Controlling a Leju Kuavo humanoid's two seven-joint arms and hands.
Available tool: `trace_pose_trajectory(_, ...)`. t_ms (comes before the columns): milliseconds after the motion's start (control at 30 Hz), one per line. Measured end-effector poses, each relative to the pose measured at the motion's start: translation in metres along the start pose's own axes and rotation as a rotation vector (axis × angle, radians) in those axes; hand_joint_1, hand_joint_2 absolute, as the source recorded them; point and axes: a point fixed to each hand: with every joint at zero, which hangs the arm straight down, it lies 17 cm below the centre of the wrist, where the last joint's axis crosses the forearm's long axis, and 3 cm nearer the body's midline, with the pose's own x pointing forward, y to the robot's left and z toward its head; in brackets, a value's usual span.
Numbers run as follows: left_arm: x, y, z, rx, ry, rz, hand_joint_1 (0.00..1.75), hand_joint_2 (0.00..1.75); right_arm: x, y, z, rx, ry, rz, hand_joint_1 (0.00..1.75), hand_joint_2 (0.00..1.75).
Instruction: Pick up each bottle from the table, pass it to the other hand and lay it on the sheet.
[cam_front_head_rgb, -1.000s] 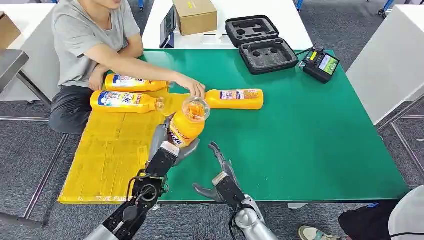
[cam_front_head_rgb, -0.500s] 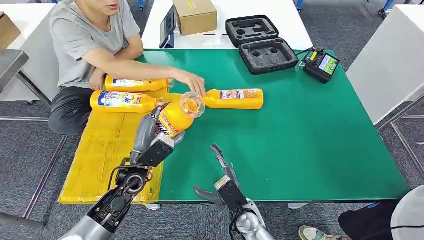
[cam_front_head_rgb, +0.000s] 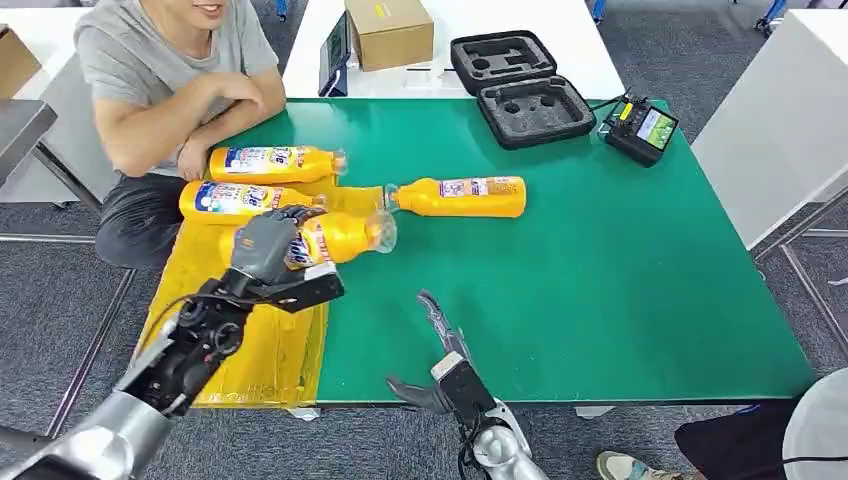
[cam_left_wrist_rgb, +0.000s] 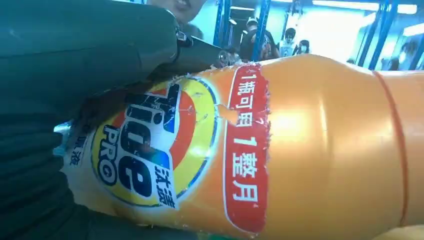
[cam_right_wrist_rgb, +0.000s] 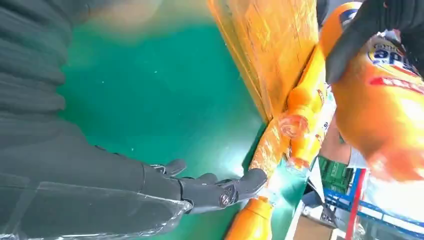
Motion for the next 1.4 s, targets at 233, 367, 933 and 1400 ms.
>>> trace_pose_trajectory(233, -0.051, 0.01, 0.005, -0.113, 0.033, -0.151, 1.75, 1.75, -0.002, 0.002, 0.001, 0.011, 0.005, -0.005, 0.0, 1.75)
trace_pose_trajectory(367, -0.068, 0.003, 0.011, -0.222, 0.041, -0.223, 1.75, 1.75, -0.002, 0.001, 0.001, 0.008, 0.007, -0.014, 0.0, 1.75)
trace_pose_trajectory(933, -0.085, -0.028, 0.021, -0.539, 0.016, -0.153, 1.75, 1.75, -0.003, 0.009, 0.0, 0.025, 0.014, -0.043, 0.0, 1.75)
trace_pose_trajectory(1400, -0.087, -0.083, 0.047, -0.631, 0.055, -0.117, 1.71, 1.75, 0.0, 0.014, -0.005, 0.035, 0.01, -0.058, 0.0, 1.75)
